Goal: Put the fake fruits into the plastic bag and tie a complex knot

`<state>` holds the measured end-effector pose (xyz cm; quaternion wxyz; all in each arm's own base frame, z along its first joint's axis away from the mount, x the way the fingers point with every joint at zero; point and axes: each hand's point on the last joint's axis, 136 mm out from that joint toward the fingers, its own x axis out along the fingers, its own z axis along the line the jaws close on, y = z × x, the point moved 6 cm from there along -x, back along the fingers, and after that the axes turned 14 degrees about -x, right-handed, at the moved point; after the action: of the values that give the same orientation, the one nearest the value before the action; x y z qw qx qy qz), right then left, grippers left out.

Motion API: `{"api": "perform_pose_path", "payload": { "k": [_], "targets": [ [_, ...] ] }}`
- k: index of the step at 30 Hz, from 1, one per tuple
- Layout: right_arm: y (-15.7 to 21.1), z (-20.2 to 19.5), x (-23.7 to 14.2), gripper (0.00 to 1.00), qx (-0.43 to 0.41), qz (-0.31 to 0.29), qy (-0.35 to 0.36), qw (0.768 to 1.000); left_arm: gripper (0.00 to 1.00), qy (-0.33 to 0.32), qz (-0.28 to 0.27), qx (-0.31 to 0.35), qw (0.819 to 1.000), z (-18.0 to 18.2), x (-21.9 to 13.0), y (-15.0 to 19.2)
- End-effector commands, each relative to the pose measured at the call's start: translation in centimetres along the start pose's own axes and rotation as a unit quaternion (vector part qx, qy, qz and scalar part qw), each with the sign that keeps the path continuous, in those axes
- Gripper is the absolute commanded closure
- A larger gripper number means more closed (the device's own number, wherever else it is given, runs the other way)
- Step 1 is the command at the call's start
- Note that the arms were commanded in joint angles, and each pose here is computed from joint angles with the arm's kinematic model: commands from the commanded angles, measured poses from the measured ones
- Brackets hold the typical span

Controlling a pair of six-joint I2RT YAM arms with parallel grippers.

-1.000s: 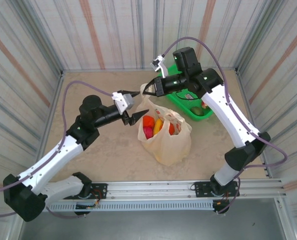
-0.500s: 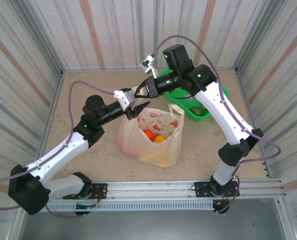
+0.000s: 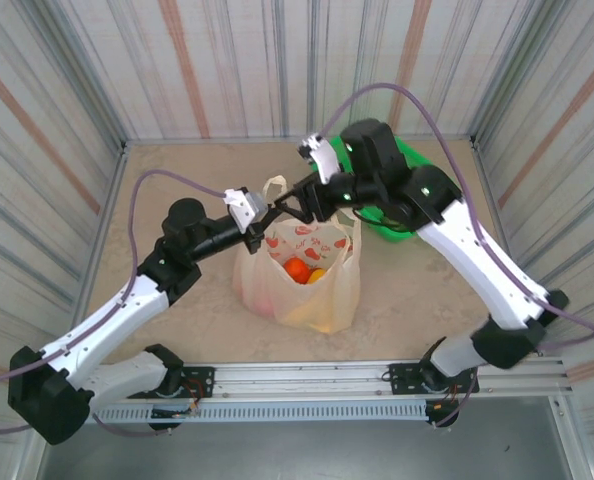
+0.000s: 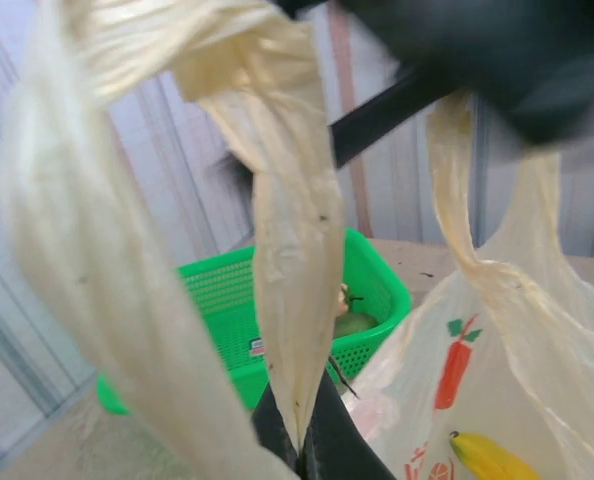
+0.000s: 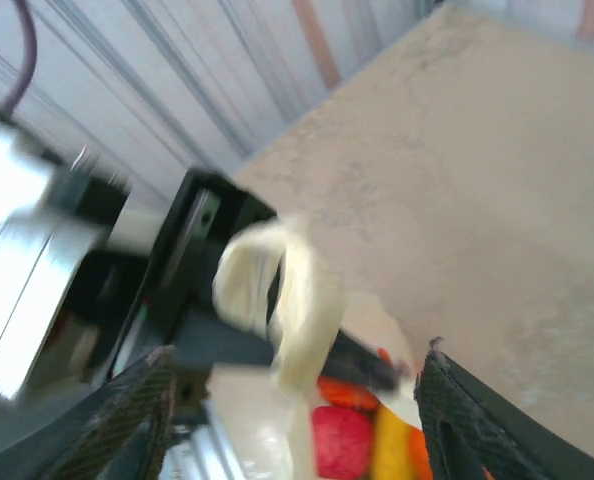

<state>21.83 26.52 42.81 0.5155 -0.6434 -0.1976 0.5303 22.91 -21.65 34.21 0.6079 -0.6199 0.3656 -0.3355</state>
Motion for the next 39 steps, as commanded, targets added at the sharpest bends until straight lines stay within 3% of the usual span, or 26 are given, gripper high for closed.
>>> {"api": "perform_pose_path", "payload": {
  "k": [1, 6, 10, 13, 15, 19, 21, 30, 34, 39],
  "targets": [
    [0.3, -1.7, -3.8, 0.32, -0.082, -0.048, 0.13, 0.987, 1.0, -0.029, 0.011, -0.027, 0.999, 0.2, -0.6, -0.6],
    [3.4, -0.8, -4.9, 0.31, -0.094, -0.003, 0.13, 0.987, 1.0, -0.026, 0.044, -0.067, 0.996, 0.3, 0.0, -0.9],
    [4.6, -0.8, -5.8, 0.31, -0.108, 0.011, 0.158, 0.981, 1.0, -0.02, 0.038, -0.074, 0.996, 0.1, 0.0, -1.0],
    [5.4, -1.0, -5.2, 0.37, -0.116, 0.034, 0.157, 0.98, 1.0, -0.011, 0.043, -0.088, 0.995, -0.1, -0.1, -1.4],
    [5.5, -1.4, -4.6, 0.5, -0.123, 0.05, 0.163, 0.978, 1.0, 0.002, 0.054, -0.104, 0.993, -0.3, -0.1, -1.3],
    [4.4, -2.3, -4.1, 0.91, -0.128, 0.031, 0.149, 0.98, 1.0, 0.013, 0.074, -0.129, 0.989, -0.5, -0.2, -0.8],
    [3.5, -2.6, -4.0, 1.0, -0.125, 0.014, 0.126, 0.984, 1.0, 0.013, 0.072, -0.135, 0.988, -0.4, -0.2, -0.6],
    [0.1, -3.1, -4.0, 1.0, -0.168, -0.035, 0.082, 0.982, 1.0, 0.034, 0.064, -0.184, 0.98, -0.3, -0.1, -0.9],
    [1.0, -2.1, -2.5, 1.0, -0.174, -0.039, 0.015, 0.984, 0.91, 0.074, 0.07, -0.208, 0.973, -0.8, 0.5, -0.9],
    [2.5, -0.9, -1.0, 1.0, -0.192, -0.065, 0.003, 0.979, 0.87, 0.137, 0.075, -0.228, 0.961, -1.5, 0.9, -1.0]
  ]
}}
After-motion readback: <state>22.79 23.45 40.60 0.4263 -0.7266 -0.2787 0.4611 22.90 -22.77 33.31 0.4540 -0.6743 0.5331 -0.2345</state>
